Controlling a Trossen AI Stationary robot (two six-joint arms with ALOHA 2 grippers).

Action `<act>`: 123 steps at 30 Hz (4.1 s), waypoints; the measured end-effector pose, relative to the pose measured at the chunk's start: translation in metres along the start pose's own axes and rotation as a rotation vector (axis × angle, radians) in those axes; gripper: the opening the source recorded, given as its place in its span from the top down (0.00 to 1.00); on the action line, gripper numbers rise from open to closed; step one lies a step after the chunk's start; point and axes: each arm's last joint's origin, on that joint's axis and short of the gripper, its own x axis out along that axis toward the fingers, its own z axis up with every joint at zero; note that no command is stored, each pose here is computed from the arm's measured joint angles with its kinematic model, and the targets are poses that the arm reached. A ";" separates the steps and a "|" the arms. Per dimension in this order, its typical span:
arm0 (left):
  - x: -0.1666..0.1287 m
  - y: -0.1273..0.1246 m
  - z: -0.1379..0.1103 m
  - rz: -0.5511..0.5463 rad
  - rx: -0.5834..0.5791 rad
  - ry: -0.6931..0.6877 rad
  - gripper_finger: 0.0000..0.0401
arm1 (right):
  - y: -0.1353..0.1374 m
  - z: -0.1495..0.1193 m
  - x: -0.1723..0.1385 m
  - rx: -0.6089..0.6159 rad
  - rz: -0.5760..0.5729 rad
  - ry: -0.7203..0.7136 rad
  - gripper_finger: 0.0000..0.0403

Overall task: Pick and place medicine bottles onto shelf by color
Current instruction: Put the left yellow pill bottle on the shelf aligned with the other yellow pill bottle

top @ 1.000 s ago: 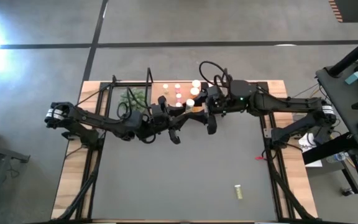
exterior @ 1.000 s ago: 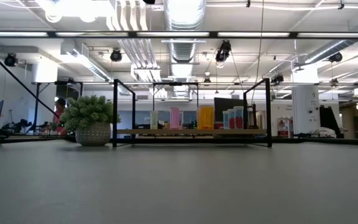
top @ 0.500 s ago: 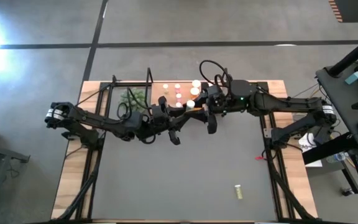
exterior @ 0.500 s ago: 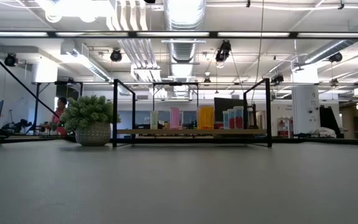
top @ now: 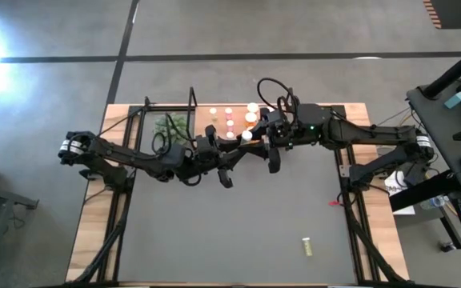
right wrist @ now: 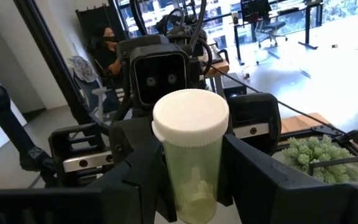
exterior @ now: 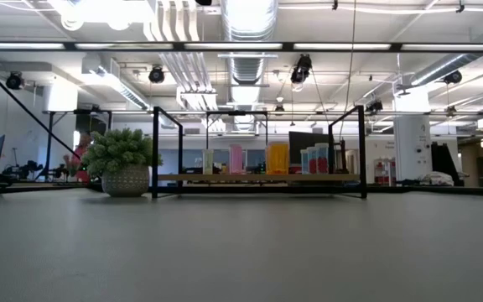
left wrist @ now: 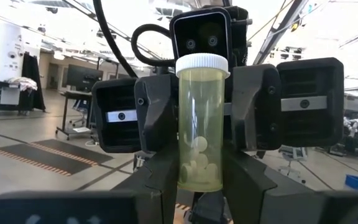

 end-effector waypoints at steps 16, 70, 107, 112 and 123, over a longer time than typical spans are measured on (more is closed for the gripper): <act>-0.001 -0.002 0.002 0.001 -0.011 -0.010 0.78 | 0.005 0.006 -0.014 0.009 0.000 0.005 0.67; -0.017 0.005 -0.009 0.024 -0.148 0.336 0.46 | 0.006 -0.014 -0.045 0.133 -0.083 0.311 0.79; -0.018 0.012 -0.031 -0.147 0.157 0.497 0.45 | 0.008 -0.067 0.009 0.092 -0.047 0.555 0.79; -0.018 0.014 -0.031 -0.141 0.158 0.503 0.45 | 0.009 -0.058 0.017 0.033 -0.031 0.556 0.79; -0.018 0.016 -0.032 -0.136 0.165 0.517 0.45 | 0.007 -0.049 0.042 -0.066 -0.048 0.723 0.79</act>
